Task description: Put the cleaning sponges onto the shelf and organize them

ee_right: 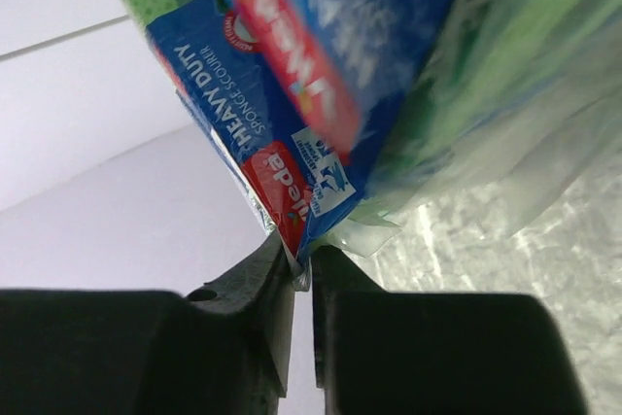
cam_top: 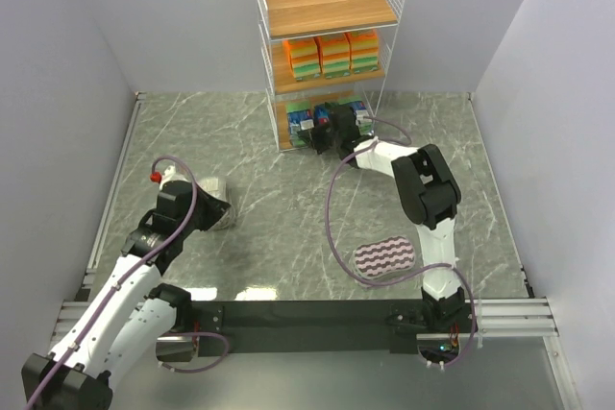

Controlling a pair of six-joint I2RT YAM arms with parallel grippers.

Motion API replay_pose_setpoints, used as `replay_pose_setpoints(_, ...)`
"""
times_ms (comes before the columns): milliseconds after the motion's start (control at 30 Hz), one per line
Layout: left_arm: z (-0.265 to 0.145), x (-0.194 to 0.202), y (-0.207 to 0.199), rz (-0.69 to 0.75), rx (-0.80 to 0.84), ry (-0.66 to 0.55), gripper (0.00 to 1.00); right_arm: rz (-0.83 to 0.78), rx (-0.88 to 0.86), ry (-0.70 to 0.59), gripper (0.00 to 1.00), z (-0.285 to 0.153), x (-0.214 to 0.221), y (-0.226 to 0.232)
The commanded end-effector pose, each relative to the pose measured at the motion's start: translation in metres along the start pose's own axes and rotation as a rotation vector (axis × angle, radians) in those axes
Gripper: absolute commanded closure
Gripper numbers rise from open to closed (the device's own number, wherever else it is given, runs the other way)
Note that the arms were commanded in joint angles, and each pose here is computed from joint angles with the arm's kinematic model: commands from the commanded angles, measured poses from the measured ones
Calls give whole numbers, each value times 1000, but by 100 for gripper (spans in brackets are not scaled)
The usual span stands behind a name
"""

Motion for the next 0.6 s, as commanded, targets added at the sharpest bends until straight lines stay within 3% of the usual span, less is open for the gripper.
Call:
replay_pose_setpoints(0,-3,-5,-2,13,7,-24,99,-27,-48,-13,81,-1,6,24)
replay_pose_setpoints(300,-4,-4,-2,12,6,-25,99,-56,-62,-29,62,-8,9,28)
replay_pose_setpoints(567,-6,-5,-2,8,9,-29,99,-89,-101,-67,59,-34,10,36)
Point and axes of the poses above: each gripper's point midway between its finger pads, its own z axis out along the fingers, its own y axis along the line the jaws close on, x = y × z, the point moved 6 cm from there along -z, back along the fingers, and after that the axes turned 8 degrees about z, right-handed, at the moved point
